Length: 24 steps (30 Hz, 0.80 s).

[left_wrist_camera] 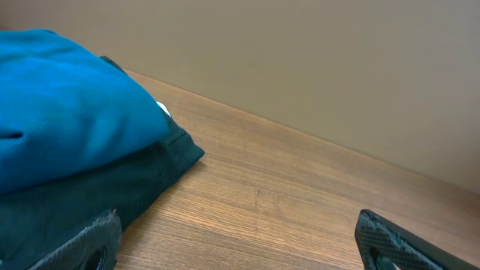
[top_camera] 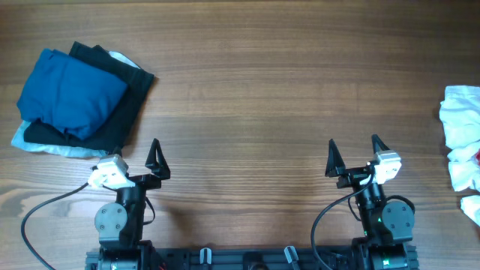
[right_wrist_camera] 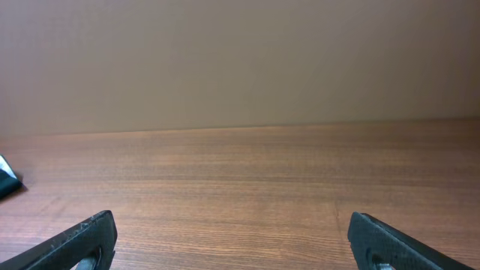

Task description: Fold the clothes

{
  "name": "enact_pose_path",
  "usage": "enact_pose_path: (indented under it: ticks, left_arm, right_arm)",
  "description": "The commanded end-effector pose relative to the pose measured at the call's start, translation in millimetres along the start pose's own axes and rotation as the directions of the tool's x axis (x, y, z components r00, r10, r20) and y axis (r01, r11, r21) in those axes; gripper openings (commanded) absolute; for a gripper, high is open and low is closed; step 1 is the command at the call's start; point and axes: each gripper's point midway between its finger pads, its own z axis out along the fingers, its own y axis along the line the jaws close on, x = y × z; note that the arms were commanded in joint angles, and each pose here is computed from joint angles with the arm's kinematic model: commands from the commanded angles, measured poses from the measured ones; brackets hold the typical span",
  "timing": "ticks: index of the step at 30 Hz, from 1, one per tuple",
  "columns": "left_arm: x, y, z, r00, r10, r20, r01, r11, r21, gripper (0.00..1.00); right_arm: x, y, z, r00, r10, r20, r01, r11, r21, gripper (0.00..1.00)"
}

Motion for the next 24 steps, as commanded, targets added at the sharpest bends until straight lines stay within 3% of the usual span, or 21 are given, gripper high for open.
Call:
enact_pose_path:
  ticks: [1,12,17,24]
  left_arm:
    - [0.0,-0.2,-0.5,1.000,-0.002,0.002,0.002,1.000,0.005,1.00]
    - [0.5,-0.1,-0.4,1.000,-0.002,0.000,0.002,1.000,0.005,1.00]
    - [1.7,-4.5,-0.5,0.999,-0.051,-0.012,0.051,0.998,0.029,1.00]
    - [-17.8,-19.6,-9.7,0.998,-0.050,-0.035,0.052,0.997,0.064,1.00]
  right_arm:
    - [-2.2,2.6,-0.6,1.000,-0.019,0.010,0.019,1.000,-0.016,1.00]
    - [-2.2,2.7,-0.6,1.000,-0.016,0.010,0.016,1.000,-0.017,1.00]
    - [-3.7,2.9,-1.2,0.996,0.092,0.003,-0.092,0.996,-0.017,1.00]
    - [-23.6,-2.1,-8.3,0.996,0.086,-0.023,-0.085,0.996,0.031,1.00]
